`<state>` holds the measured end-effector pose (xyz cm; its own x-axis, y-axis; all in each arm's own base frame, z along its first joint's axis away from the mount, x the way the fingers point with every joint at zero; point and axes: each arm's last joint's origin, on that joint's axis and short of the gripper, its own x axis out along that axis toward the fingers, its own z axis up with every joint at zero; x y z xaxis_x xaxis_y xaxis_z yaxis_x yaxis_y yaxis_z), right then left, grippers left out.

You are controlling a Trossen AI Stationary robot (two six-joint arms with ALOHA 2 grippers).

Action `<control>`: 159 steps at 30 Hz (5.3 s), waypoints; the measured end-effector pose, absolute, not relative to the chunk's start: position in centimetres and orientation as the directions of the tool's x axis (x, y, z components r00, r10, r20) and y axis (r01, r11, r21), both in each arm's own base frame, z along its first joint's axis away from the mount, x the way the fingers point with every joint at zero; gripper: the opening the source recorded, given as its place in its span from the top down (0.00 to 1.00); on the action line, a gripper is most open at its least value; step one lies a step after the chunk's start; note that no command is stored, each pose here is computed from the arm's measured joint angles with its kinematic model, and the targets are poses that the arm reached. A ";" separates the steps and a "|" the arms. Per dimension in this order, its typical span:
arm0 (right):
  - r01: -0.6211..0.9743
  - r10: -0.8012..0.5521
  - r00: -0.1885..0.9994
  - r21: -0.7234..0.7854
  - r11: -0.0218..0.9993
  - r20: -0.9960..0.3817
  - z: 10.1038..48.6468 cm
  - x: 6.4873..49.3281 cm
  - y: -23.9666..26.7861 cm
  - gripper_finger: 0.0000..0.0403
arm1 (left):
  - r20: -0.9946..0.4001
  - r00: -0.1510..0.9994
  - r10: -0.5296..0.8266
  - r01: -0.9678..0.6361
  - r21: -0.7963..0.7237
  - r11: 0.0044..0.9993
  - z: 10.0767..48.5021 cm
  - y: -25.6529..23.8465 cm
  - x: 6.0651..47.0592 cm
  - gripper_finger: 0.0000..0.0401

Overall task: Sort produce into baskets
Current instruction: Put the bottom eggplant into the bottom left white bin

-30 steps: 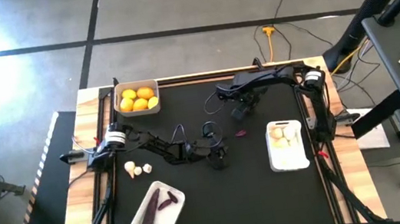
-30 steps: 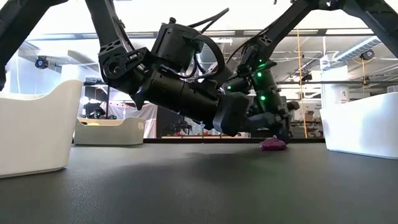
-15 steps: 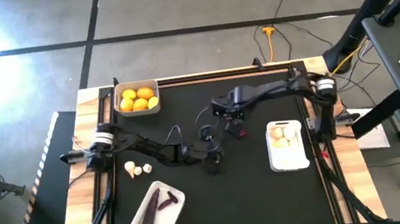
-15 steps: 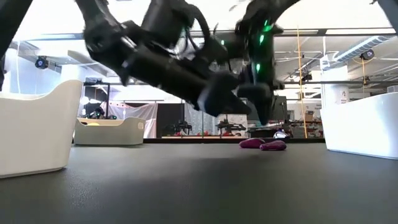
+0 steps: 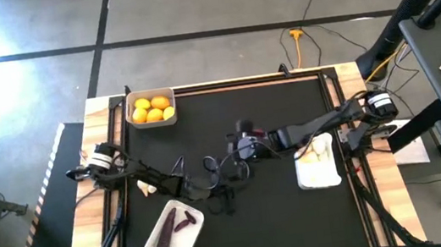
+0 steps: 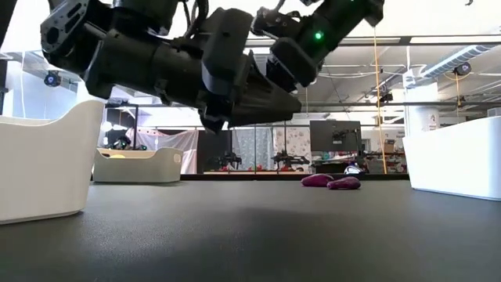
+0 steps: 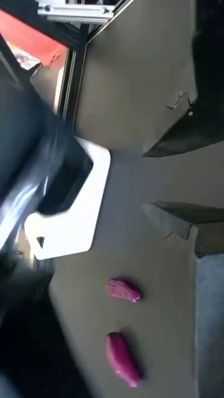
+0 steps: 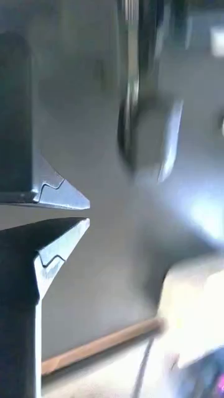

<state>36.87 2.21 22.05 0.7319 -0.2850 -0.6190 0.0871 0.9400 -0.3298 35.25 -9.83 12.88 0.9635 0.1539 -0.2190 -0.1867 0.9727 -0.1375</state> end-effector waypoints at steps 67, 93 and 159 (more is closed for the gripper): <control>0.049 -0.035 0.745 0.003 0.999 -0.667 22.9 20.7 6.1 0.93 | -0.355 0.905 0.235 -0.275 -0.066 0.959 7.5 -0.5 48.1 0.39; 0.041 -0.051 0.725 -0.030 0.999 -0.687 22.1 21.1 6.2 0.93 | -0.396 0.871 0.292 -0.340 -0.055 0.939 5.7 -0.5 47.9 0.40; 0.018 -0.029 0.780 -0.024 1.000 -0.625 10.6 31.2 8.7 0.93 | -0.999 -0.036 0.036 -0.747 0.051 0.663 21.0 -22.1 24.2 0.84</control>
